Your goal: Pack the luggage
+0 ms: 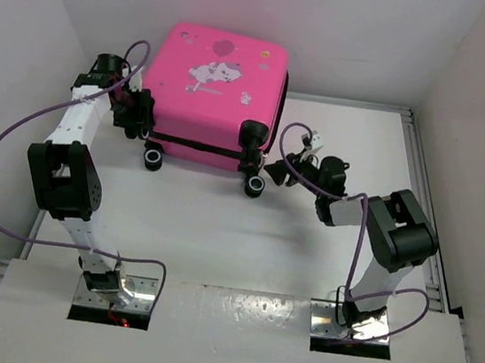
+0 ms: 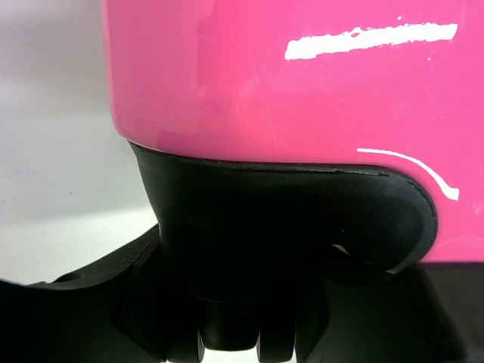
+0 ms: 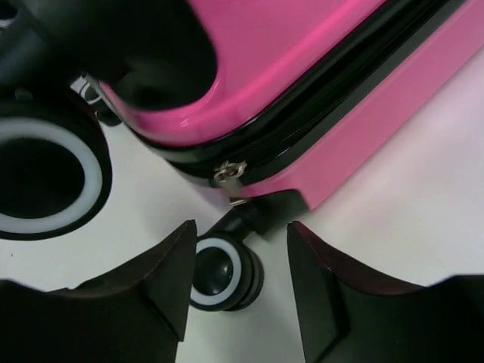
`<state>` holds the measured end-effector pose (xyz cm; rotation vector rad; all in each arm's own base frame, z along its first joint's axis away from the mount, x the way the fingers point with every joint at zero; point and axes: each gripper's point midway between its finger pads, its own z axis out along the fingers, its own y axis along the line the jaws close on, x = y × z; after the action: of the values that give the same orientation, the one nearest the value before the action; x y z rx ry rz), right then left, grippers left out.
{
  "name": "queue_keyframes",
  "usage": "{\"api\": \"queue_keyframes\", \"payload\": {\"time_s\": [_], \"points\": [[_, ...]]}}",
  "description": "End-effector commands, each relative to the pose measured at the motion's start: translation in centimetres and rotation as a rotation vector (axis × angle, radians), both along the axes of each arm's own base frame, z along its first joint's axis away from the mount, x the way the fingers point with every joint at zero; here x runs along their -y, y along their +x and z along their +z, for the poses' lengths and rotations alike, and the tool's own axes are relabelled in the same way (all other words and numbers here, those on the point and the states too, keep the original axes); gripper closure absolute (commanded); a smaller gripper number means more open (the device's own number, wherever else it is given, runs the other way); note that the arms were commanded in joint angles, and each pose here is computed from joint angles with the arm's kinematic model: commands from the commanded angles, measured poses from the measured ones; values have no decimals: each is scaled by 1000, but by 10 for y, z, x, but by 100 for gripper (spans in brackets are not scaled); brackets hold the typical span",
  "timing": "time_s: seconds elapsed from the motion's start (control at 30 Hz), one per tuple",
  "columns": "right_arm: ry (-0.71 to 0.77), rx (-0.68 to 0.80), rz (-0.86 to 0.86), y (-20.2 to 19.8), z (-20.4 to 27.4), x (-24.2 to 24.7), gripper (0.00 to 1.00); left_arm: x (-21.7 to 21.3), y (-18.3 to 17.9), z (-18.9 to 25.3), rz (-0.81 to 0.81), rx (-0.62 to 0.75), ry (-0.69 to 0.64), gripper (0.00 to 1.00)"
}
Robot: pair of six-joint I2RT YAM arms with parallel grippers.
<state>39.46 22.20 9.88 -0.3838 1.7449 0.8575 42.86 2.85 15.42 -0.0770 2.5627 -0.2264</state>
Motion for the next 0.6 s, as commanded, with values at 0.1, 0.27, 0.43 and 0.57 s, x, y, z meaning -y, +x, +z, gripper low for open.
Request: {"api": "queue_keyframes", "payload": {"time_s": [0.1,0.27,0.43,0.57], "points": [[-8,131,-72,9,15,-15,41,-27,22,-45,90,9,76,100],[-24,179,-140,21,14,-28,39,-25,19,-48,85,1,67,100],[-59,215,-190,37,9,-28,41,-24,17,-48,93,-1,62,100],[-43,270,-197,40,19,-30,48,-24,14,-51,92,-10,61,100]]}}
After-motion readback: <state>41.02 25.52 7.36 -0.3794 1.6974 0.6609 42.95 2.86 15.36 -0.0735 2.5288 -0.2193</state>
